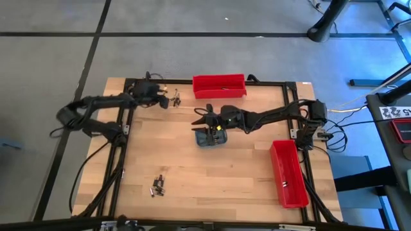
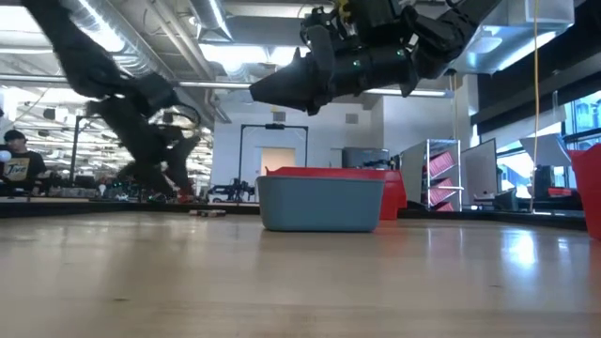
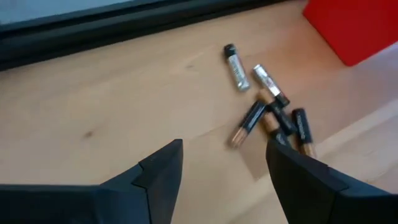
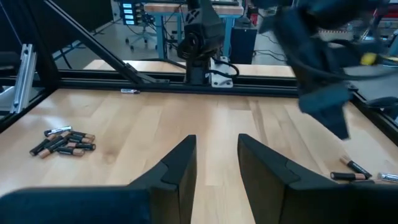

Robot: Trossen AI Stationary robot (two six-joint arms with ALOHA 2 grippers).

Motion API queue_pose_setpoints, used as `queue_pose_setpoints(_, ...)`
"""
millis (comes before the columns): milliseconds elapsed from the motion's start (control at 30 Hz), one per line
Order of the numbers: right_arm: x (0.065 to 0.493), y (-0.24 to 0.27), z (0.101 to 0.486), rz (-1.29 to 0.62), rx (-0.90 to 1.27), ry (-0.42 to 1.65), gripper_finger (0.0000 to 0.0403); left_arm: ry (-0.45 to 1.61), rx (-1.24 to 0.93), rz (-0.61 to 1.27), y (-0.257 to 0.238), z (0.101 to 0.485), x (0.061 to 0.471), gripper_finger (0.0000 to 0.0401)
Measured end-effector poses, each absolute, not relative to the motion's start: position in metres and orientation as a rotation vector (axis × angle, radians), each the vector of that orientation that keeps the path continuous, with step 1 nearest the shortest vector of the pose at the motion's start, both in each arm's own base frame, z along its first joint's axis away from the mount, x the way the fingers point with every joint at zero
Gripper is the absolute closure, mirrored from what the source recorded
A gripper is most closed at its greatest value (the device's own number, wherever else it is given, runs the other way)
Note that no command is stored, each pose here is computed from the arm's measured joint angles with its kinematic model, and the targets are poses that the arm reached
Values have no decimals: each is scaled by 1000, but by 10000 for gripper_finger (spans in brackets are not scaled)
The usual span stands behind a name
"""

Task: Sort batteries
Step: Put the black battery into the blue bin

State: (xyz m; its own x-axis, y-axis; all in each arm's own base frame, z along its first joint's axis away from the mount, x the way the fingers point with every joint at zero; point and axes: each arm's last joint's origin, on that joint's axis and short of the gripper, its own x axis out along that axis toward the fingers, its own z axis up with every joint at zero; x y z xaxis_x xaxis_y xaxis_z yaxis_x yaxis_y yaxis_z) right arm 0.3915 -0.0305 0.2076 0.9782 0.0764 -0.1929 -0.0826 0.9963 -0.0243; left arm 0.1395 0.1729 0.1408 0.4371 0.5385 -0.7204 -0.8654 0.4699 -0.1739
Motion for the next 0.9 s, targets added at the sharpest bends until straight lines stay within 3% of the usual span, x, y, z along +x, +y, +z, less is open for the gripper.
queue_pose_setpoints(267, 390, -30, 203, 83, -20, 244, 285, 852, -551, 794, 204, 128, 164, 181)
queue_pose_setpoints(467, 389, -30, 197, 85, -10, 301, 285, 891, -477, 739, 208, 124, 171, 187)
queue_pose_setpoints(600, 388, -30, 196, 86, -8, 316, 285, 906, -459, 728, 207, 123, 171, 223)
queue_pose_setpoints(900, 388, -30, 195, 79, 38, 327, 285, 993, -417, 699, 207, 114, 170, 345)
